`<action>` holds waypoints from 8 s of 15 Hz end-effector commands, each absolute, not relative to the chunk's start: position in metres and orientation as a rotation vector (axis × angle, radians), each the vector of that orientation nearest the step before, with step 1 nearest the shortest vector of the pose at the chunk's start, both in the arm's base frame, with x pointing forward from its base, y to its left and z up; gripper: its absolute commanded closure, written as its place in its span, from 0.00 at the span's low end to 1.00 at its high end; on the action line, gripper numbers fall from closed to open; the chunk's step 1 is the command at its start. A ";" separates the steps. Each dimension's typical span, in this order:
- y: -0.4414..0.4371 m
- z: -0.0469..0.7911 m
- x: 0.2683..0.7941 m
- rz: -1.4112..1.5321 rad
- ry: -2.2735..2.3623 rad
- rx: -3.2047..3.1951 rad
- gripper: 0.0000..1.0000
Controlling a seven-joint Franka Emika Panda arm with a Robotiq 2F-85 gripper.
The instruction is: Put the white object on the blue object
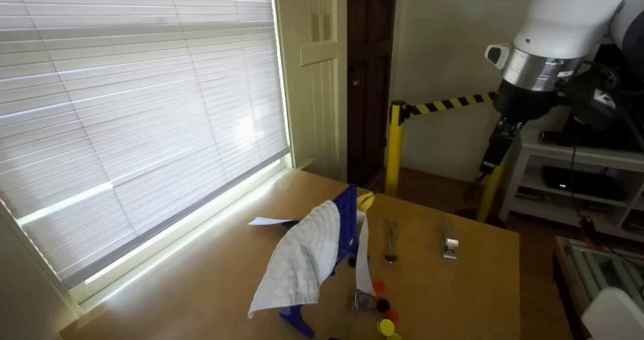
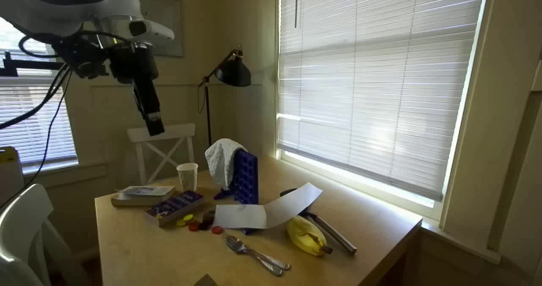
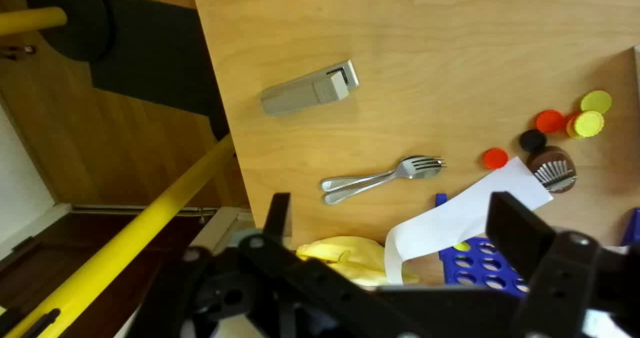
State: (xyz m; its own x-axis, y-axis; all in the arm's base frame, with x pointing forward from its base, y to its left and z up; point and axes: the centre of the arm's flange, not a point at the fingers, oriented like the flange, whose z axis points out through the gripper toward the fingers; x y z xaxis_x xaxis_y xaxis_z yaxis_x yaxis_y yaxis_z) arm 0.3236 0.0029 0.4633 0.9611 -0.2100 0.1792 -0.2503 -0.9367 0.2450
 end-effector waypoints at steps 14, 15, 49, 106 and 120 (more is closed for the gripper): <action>0.023 0.452 0.438 0.293 -0.363 2.888 0.00; 0.029 0.448 0.452 0.315 -0.399 2.883 0.00; -0.064 0.282 0.671 0.074 -0.771 2.845 0.00; -0.099 0.233 0.707 -0.117 -0.629 3.192 1.00; -0.023 0.455 0.629 0.232 -0.209 2.797 0.99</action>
